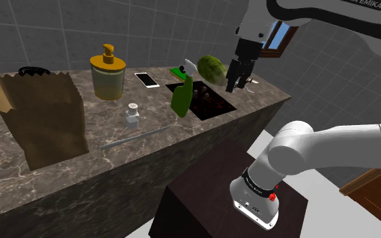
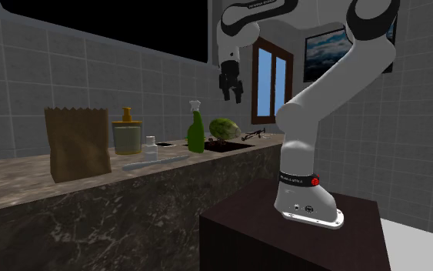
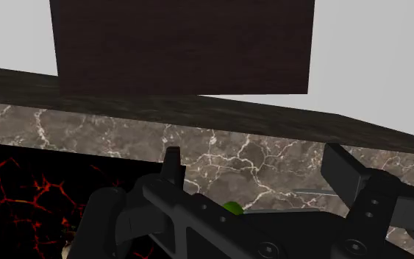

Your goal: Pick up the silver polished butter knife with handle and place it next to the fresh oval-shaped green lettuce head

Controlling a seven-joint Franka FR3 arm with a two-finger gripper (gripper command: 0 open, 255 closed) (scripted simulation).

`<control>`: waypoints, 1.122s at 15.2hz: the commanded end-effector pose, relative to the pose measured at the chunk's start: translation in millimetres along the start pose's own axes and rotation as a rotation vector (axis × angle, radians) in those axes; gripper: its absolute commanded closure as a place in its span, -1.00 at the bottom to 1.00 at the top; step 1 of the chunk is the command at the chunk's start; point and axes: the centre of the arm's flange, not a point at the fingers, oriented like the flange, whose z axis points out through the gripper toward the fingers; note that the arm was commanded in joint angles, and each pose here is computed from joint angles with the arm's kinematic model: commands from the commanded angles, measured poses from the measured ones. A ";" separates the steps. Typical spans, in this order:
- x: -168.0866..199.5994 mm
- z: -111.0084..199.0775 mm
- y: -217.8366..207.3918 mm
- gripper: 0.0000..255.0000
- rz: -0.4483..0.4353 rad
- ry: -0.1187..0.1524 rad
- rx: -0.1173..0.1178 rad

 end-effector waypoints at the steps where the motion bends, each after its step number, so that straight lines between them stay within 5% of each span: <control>1: 0.0 0.0 0.0 -1.00 0.000 0.000 0.000; 17: 133.0 85.6 -125.0 -1.00 -0.766 0.072 -0.073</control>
